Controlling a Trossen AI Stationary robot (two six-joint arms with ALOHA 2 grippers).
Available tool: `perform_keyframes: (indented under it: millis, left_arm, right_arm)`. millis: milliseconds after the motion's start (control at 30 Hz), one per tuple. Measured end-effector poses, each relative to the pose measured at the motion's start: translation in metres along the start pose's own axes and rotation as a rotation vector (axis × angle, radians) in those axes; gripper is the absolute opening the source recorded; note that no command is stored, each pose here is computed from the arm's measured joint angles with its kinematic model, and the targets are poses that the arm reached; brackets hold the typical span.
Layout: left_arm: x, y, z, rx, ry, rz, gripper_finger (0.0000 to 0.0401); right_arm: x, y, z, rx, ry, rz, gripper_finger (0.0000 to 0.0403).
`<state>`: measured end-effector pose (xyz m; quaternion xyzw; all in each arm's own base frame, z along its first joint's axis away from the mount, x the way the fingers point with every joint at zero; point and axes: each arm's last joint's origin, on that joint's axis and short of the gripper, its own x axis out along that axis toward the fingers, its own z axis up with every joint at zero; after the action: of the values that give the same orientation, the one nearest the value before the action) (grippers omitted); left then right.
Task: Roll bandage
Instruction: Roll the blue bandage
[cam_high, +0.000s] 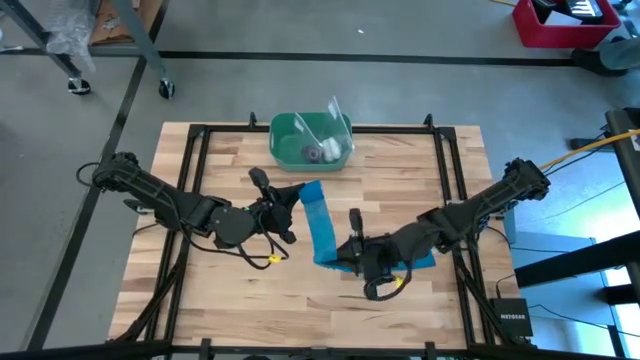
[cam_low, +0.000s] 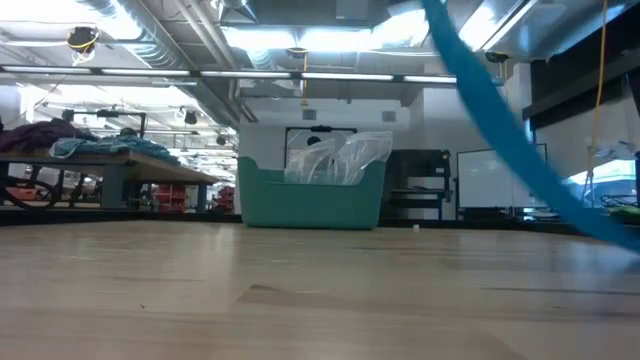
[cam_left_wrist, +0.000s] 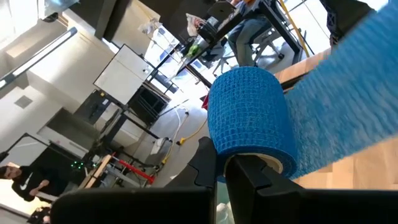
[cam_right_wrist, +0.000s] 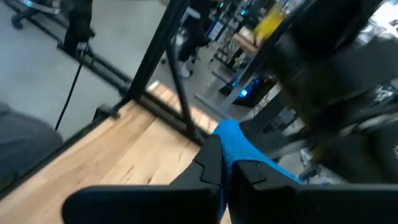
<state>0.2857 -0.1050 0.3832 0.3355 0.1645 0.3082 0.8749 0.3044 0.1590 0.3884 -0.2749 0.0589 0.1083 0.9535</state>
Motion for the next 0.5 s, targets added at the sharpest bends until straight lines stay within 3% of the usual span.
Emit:
perform_keyframes:
  millis: [233,500]
  left_arm:
    - [0.002,-0.004,0.000,0.021,0.004,-0.002,0.0010]
    - [0.002,-0.005,0.000,0.042,-0.001,-0.014,0.0010]
  right_arm:
    - [-0.011,-0.032,0.030,0.000,-0.074,-0.087,0.0007]
    - [-0.010,-0.075,0.030,0.033,-0.091,-0.186,0.0007]
